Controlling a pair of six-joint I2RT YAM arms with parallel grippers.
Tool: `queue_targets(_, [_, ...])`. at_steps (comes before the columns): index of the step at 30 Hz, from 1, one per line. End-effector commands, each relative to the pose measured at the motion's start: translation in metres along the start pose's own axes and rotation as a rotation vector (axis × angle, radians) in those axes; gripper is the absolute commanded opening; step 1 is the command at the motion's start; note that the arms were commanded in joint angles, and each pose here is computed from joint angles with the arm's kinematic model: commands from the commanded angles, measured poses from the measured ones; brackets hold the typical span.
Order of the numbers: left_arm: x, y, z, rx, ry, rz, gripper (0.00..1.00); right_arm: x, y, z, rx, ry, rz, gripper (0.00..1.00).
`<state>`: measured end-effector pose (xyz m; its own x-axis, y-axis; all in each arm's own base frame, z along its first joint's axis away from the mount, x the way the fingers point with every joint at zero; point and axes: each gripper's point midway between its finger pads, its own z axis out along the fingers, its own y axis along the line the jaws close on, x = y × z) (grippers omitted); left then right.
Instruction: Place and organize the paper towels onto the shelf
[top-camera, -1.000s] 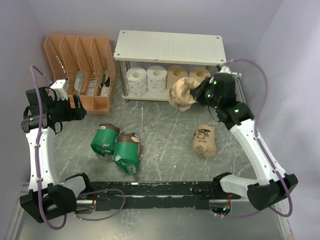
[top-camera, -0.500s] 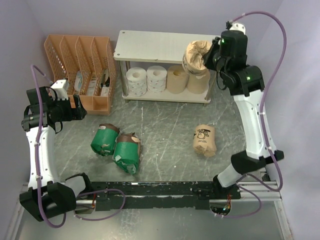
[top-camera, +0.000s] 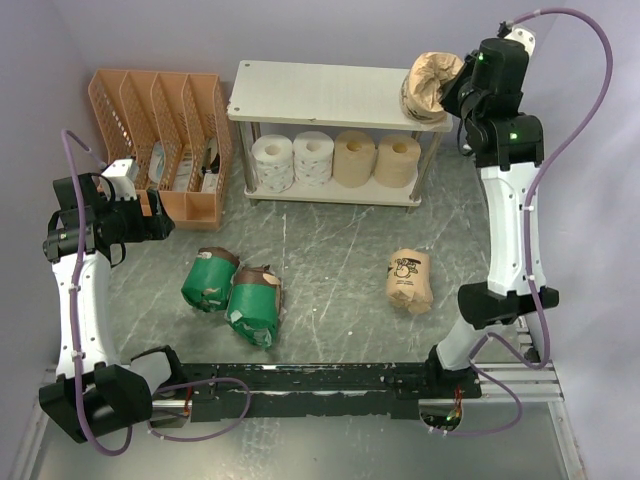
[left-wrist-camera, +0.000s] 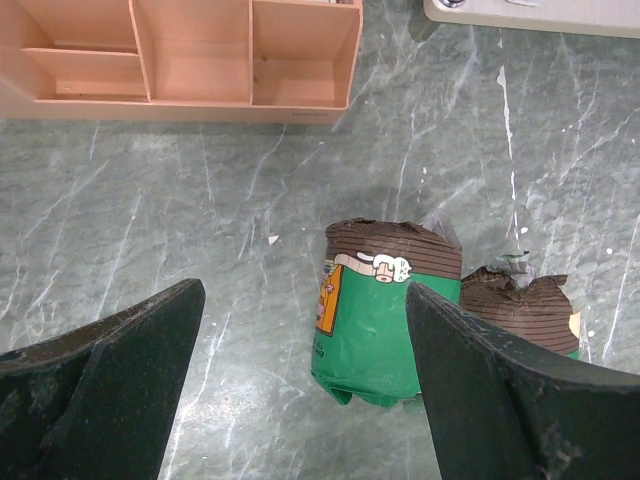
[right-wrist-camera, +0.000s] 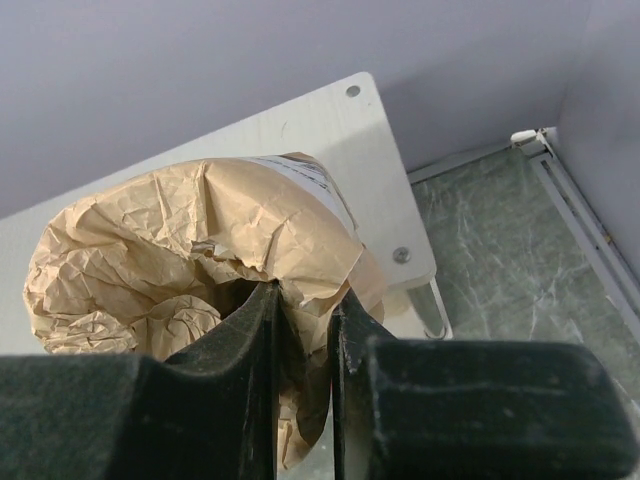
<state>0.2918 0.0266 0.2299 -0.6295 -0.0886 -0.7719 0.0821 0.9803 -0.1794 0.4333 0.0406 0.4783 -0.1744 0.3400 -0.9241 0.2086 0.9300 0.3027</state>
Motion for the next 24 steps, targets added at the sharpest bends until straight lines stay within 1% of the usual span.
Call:
queue_targets(1, [-0.015,-0.003,-0.007,0.015,-0.042,0.014,0.94,-0.016,0.000,0.029,-0.044,-0.048,0.084,0.00])
queue_targets(9, [-0.014,-0.001,-0.005,0.011,-0.030,0.010,0.93,0.003,-0.009,0.073,-0.091,0.030,0.138,0.00])
queue_targets(10, [-0.013,-0.001,-0.004,0.012,-0.026,0.010,0.93,0.006,-0.009,0.075,-0.093,0.037,0.139,0.08])
queue_targets(13, [-0.012,0.002,-0.001,0.009,-0.013,0.007,0.94,0.004,-0.010,0.072,-0.095,0.023,0.133,0.41])
queue_targets(14, [-0.012,0.002,0.000,0.011,-0.009,0.005,0.93,0.001,-0.010,0.069,-0.098,0.010,0.129,0.49])
queue_targets(15, [-0.013,0.002,0.001,0.012,-0.007,0.006,0.94,-0.003,-0.010,0.065,-0.104,-0.008,0.125,0.52])
queue_targets(16, [-0.013,0.002,0.002,0.012,-0.004,0.005,0.93,-0.014,-0.008,0.058,-0.118,-0.046,0.122,0.61])
queue_targets(18, [-0.014,0.003,0.003,0.013,0.000,0.004,0.93,-0.025,-0.007,0.049,-0.131,-0.092,0.117,0.84])
queue_targets(19, [-0.015,0.004,0.003,0.014,0.002,0.002,0.94,-0.032,-0.006,0.045,-0.135,-0.114,0.113,0.93])
queue_targets(20, [-0.015,0.004,0.004,0.015,0.004,0.000,0.93,-0.037,-0.006,0.041,-0.138,-0.131,0.108,0.97])
queue_targets(24, [-0.016,0.003,0.005,0.019,0.007,-0.005,0.94,-0.054,-0.008,0.031,-0.126,-0.193,0.104,1.00])
